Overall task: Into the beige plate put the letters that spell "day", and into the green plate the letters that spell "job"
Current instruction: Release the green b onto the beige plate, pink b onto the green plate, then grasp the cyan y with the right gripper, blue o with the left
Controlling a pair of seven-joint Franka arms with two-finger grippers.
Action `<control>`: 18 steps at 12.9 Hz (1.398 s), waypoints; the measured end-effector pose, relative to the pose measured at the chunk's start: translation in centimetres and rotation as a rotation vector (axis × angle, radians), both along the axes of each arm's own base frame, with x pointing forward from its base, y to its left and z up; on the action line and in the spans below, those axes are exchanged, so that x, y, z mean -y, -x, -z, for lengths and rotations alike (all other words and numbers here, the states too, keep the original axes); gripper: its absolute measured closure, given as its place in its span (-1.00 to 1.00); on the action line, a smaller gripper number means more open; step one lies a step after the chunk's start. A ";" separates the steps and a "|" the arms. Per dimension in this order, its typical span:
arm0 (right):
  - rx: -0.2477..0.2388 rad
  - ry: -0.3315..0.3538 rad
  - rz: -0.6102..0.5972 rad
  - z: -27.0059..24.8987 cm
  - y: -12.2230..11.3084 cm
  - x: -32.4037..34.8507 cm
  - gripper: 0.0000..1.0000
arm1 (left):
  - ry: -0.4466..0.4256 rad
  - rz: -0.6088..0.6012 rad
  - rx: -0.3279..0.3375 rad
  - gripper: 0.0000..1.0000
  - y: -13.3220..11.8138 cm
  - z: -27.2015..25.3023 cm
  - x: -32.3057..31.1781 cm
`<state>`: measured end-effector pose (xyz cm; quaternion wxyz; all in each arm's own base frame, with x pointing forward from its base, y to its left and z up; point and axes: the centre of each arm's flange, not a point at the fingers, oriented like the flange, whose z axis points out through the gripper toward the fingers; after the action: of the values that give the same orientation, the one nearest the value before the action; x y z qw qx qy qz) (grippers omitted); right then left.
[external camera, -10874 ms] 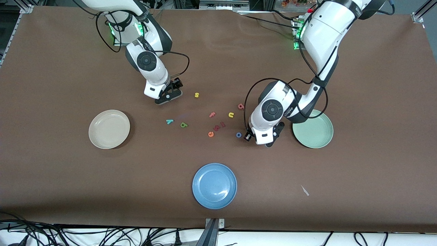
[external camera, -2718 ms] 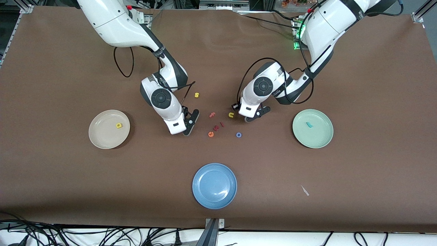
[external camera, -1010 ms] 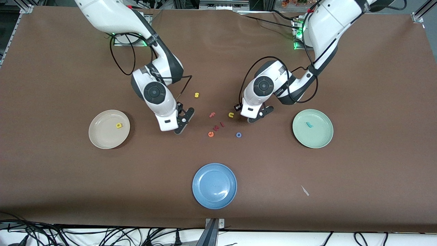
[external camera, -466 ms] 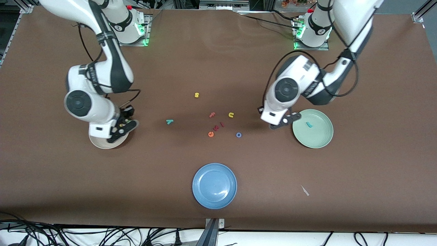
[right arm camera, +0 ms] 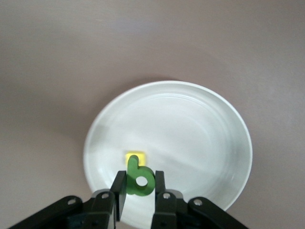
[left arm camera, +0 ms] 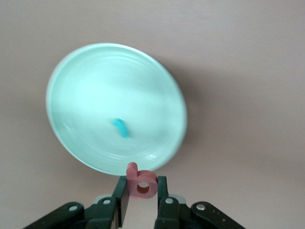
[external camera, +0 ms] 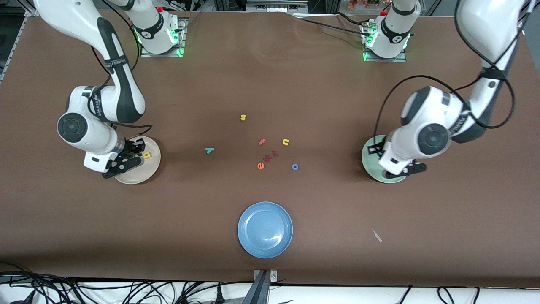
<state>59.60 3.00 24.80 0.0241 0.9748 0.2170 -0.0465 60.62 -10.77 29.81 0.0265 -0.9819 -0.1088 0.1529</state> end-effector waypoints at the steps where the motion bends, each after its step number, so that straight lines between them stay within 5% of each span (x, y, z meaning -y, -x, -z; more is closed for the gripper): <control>1: 0.003 -0.016 0.040 1.1 0.3 1.0 0.44 | 0.022 0.006 -0.020 0.50 -0.2 1.2 -2.7; 3: -0.001 -0.035 0.073 1.7 0.3 1.4 0.31 | 0.061 -0.005 -0.062 0.50 -0.2 4.3 -5.8; 7: -0.069 -0.062 0.108 -0.6 0.3 -1.2 -0.59 | 0.043 0.041 -0.130 0.50 1.2 9.5 -6.4; 9: -0.076 -0.063 0.282 -1.7 0.5 -4.2 -0.98 | 0.021 0.066 -0.145 0.50 1.5 11.1 -6.9; 11: -0.089 -0.053 0.491 -1.7 1.4 -9.4 -1.00 | 0.025 0.057 -0.155 0.49 1.7 11.9 -7.8; 14: -0.095 -0.012 0.779 -1.6 4.0 -18.7 -1.00 | 0.029 0.051 -0.154 -0.08 1.6 12.0 -8.1; 18: -0.013 0.031 0.867 -2.6 6.4 -26.6 -1.00 | 0.040 0.072 -0.115 -0.97 0.6 9.2 -6.0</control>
<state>53.15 29.59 27.40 0.0159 0.9749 -0.2133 -0.0617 60.04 -4.78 20.64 0.0188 -0.9750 -0.0689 0.2103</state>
